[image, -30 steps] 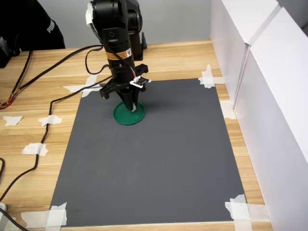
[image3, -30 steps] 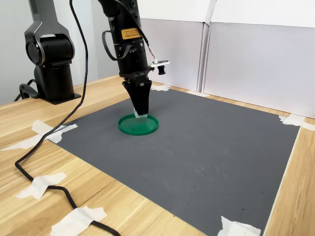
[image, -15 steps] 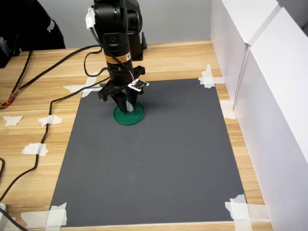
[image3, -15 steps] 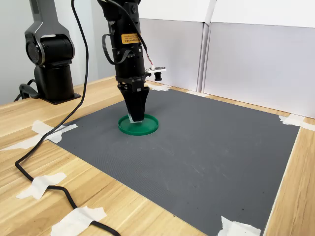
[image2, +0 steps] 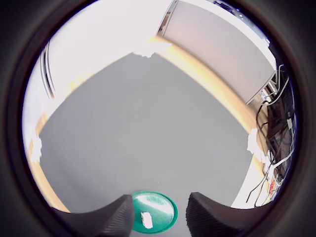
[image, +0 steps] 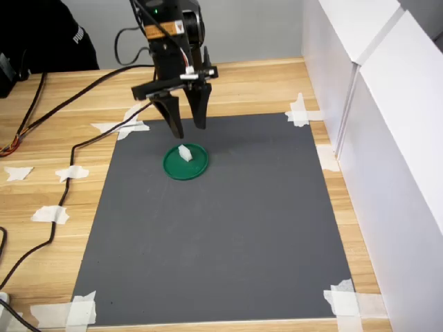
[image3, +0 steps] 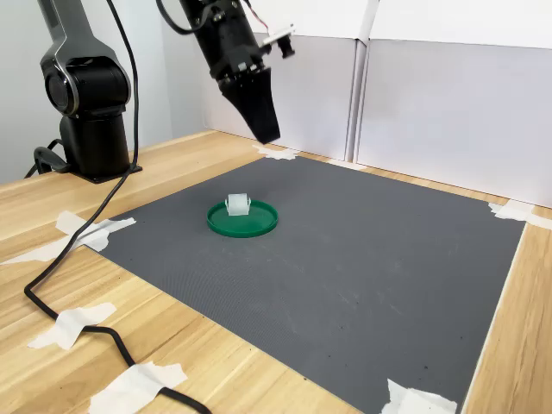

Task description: Grasp a white terminal and put it on the green lid.

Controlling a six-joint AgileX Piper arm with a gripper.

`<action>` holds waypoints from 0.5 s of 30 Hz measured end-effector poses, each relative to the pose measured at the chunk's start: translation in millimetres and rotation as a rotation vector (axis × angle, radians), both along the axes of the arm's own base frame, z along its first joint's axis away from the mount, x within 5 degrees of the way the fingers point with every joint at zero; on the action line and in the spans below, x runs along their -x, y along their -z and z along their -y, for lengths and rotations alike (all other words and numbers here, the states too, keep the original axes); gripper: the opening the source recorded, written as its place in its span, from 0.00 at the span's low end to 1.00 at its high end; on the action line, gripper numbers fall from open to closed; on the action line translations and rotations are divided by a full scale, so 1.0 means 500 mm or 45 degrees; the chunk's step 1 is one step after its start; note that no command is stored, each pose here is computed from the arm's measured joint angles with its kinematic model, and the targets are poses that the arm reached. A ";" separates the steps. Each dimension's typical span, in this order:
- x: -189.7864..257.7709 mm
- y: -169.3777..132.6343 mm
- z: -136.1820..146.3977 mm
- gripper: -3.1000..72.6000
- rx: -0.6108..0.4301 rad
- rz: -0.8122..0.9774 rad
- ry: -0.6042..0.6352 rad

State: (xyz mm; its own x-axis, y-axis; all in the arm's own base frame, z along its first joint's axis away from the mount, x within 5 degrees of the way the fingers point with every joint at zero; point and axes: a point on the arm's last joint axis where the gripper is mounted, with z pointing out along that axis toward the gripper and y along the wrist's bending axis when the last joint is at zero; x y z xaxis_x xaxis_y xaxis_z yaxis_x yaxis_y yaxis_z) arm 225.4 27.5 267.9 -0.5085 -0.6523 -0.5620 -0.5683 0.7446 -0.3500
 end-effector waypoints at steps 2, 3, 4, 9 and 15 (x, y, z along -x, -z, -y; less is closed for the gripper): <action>0.018 -0.026 0.000 0.52 -0.063 0.063 0.044; 0.028 -0.040 0.000 0.46 -0.091 0.096 0.064; 0.039 -0.052 0.001 0.39 -0.125 0.123 0.090; 0.098 -0.110 0.006 0.08 -0.318 0.280 0.227; 0.168 -0.161 0.012 0.02 -0.572 0.429 0.371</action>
